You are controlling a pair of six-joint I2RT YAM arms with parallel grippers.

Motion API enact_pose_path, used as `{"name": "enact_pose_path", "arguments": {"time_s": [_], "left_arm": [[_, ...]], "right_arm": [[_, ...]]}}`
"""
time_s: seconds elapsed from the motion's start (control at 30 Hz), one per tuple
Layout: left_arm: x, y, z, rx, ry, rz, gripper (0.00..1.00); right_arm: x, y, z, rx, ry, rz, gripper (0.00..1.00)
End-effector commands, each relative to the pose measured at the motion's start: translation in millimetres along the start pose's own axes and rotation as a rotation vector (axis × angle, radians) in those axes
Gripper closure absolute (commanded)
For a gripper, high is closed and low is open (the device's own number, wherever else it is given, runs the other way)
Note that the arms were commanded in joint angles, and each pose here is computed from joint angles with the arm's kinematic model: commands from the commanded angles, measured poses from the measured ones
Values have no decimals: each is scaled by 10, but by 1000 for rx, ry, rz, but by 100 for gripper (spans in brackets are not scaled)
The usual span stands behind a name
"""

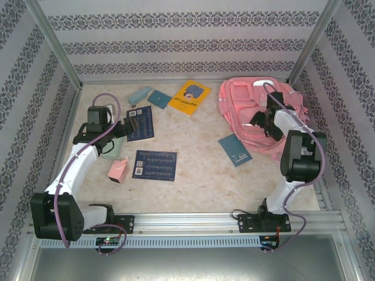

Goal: Pack the student bag
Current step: Move the student bag to the top-center of the table.

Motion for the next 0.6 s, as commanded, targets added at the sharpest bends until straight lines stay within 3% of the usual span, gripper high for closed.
{"name": "enact_pose_path", "arguments": {"time_s": [0.0,0.13,0.2,0.57], "left_arm": [[-28,-30,-6,-30,-12,25,0],[-44,-12,-4,-36,-13,15,0],[-48,-9,0,-37,-10,13,0],[-35,-14,0,-35,-13,16,1]], "right_arm": [[-200,377,634,-1,230,-142,2],[-149,732,942,85,288,-157,3],[-57,1041,1025,115,303,-293,11],[130,2341,1501,280,356,-457,8]]}}
Point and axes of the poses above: each hand's point on the last joint's axis, 136 mm out from that joint toward the fingers, its own x axis back along the fingers, its own y axis along the line the jaws close on, z = x × y, the point moved 4 cm from there along x, back along the fingers, and after that the axes turned 10 degrees about x, right-handed, at the moved point
